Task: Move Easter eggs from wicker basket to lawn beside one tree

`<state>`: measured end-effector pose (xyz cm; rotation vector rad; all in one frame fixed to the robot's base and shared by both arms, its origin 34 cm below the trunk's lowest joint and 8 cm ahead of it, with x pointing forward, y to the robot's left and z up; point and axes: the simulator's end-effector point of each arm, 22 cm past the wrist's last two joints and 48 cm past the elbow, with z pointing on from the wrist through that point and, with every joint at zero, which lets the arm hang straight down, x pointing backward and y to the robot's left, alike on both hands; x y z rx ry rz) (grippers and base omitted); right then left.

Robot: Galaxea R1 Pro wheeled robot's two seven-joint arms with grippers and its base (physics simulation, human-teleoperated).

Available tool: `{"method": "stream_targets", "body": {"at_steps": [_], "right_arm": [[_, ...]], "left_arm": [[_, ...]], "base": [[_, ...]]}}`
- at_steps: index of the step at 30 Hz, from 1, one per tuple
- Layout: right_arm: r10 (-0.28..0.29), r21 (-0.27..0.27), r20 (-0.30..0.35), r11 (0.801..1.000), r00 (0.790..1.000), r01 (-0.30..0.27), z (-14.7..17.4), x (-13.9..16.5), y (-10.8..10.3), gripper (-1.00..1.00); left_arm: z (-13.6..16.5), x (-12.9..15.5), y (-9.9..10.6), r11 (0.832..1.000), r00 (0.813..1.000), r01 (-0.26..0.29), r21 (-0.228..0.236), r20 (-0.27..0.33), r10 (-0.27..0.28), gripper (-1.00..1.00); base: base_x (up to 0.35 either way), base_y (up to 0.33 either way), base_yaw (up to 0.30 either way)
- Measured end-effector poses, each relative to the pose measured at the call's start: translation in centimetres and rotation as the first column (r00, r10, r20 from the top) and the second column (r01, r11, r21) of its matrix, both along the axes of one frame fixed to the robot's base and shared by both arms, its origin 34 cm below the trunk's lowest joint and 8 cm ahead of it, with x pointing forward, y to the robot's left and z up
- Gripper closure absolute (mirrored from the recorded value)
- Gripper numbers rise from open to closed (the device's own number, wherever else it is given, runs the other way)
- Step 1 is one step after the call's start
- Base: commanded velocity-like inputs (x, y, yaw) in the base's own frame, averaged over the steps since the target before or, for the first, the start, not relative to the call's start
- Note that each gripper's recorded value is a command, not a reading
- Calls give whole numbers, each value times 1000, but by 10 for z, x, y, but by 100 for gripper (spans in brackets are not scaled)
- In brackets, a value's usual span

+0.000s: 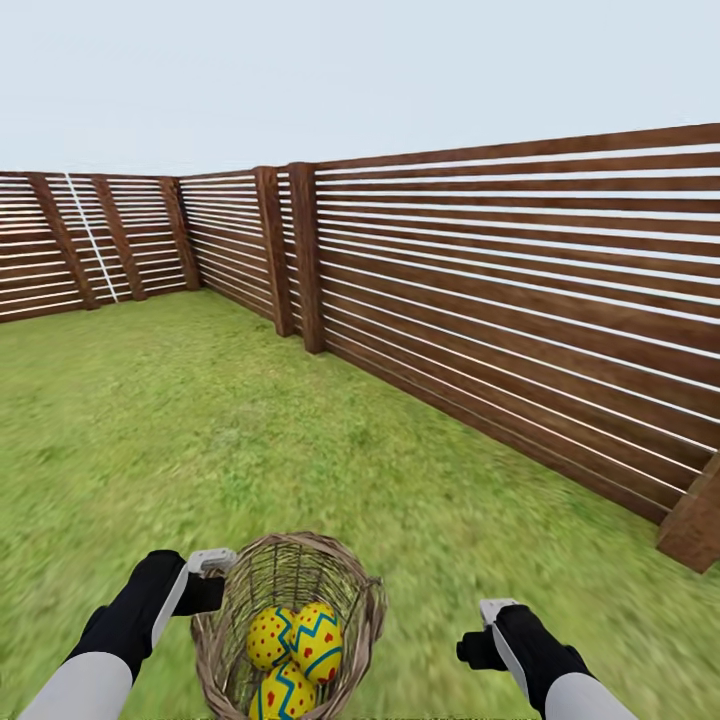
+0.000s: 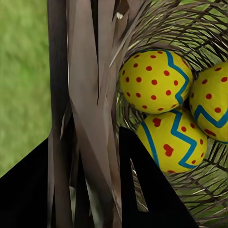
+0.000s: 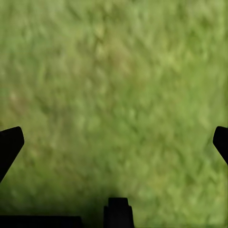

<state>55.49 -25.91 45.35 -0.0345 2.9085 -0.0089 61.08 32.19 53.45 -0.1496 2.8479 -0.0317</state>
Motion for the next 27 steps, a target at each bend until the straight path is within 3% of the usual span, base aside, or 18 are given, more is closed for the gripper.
{"method": "stream_targets", "body": {"at_steps": [15, 27], "right_arm": [[3, -5, -21, 1000, 1000, -3, -9, -6, -1, -100], [3, -5, -24, 1000, 1000, -4, -10, -7, -1, -100]], "left_arm": [[-10, -4, 2, 1000, 1000, 3, 8, -22, -3, 100], [-11, -5, -1, 1000, 1000, 2, 1, -23, -2, 100]], "base": [[0, 0, 124], [0, 0, 279]]}}
